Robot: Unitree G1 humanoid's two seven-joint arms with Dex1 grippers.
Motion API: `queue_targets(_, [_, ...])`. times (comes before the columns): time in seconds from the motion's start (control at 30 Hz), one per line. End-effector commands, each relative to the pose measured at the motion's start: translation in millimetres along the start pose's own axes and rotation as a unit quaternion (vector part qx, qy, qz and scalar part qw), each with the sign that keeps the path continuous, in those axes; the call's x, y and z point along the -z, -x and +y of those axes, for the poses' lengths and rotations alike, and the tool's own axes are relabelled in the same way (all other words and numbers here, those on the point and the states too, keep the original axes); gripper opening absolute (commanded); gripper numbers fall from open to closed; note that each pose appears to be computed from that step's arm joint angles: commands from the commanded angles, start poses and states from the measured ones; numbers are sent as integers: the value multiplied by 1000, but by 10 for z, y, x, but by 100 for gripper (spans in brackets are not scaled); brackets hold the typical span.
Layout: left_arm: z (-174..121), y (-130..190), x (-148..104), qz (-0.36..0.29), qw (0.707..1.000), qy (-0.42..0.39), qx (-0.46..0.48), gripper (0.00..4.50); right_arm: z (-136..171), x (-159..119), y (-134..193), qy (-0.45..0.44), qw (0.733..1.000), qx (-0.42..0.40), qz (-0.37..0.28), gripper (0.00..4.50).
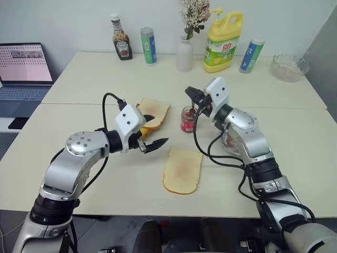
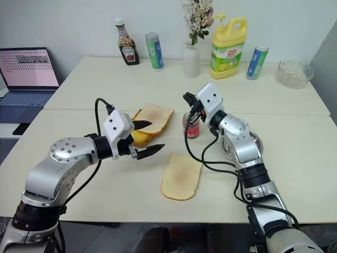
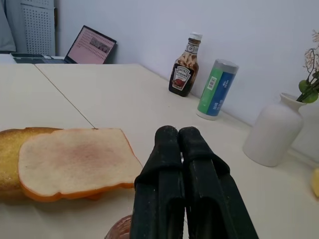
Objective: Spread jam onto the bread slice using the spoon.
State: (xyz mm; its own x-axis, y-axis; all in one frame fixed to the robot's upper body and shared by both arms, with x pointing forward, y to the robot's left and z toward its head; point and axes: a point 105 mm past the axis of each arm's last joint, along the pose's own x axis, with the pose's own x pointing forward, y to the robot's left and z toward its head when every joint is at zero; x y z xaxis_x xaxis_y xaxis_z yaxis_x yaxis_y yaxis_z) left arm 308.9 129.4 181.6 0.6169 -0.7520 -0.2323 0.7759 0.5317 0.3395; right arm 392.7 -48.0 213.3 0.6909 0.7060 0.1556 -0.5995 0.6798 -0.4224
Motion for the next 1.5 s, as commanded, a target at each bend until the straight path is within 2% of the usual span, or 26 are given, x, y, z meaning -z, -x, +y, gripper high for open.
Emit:
queue_targets(0.03, [24,8,-117,-17,1000,-24,-4,450,19,-26,4,28,1000,-9,-8,1])
queue_targets(0.23, [25,11,-119,-16,1000,-25,-5,450,60,87,-11,-3,1000,-10,15,1])
queue_targets(0.53, [33,25,-105,-14,1000,-23,-9,450,-4,252,2,-166,984,41,54,1])
queue_targets(0.7, [27,21,-95,-13,1000,-22,-10,450,-52,284,3,-256,962,72,56,1])
queue_targets(1.2, [33,10,-76,-11,1000,-20,-12,450,-208,165,-20,-411,904,116,29,1])
queue_targets(1.5, [71,19,-54,-8,1000,-23,-19,450,-241,34,-32,-430,895,116,16,1])
